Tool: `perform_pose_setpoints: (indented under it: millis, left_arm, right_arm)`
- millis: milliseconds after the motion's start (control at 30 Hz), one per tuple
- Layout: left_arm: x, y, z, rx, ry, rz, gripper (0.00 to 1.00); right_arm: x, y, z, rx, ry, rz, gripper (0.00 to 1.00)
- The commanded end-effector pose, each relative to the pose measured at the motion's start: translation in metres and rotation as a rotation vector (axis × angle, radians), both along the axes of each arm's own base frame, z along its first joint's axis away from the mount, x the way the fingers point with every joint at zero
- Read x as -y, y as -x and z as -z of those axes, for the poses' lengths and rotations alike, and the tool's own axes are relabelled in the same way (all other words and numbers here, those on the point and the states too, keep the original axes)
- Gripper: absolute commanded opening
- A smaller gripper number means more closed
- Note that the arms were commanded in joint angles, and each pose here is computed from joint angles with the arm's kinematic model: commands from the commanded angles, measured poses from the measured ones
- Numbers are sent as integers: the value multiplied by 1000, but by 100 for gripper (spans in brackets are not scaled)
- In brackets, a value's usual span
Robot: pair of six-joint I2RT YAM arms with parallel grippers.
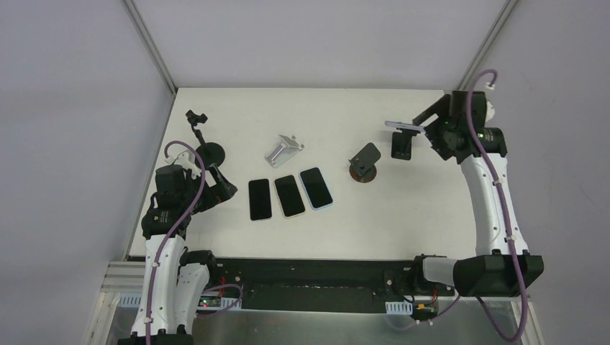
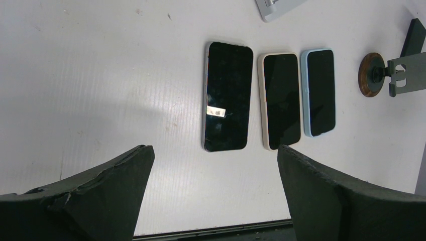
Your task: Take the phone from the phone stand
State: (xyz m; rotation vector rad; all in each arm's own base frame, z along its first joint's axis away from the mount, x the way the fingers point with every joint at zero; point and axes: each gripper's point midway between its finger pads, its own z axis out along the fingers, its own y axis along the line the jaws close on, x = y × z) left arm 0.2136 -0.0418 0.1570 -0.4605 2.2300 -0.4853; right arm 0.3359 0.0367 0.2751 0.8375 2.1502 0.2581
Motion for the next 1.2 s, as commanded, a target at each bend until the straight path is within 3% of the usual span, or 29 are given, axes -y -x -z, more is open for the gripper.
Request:
perform_pose_setpoints:
  millis: [0,167,300,633,1167]
  left_arm:
    - [1,-1,-9,23,4,0,100]
    - [1,-1,-9,23,3,1,100]
    - [1,-1,-8,22,4,0,100]
    - [1,-1,-8,19,3,-1,100]
    - [0,-1,-7,16,4,-5,100]
  right_arm:
    - [35,-12,-7,48,-282,247,88]
    - [62,-41,12,16,-437,372,88]
    - [80,-65,25,9,-459,437,87]
    - [93,-111,80,-70,-670,551,85]
    - [105,-133,118,-120,-679,584,77]
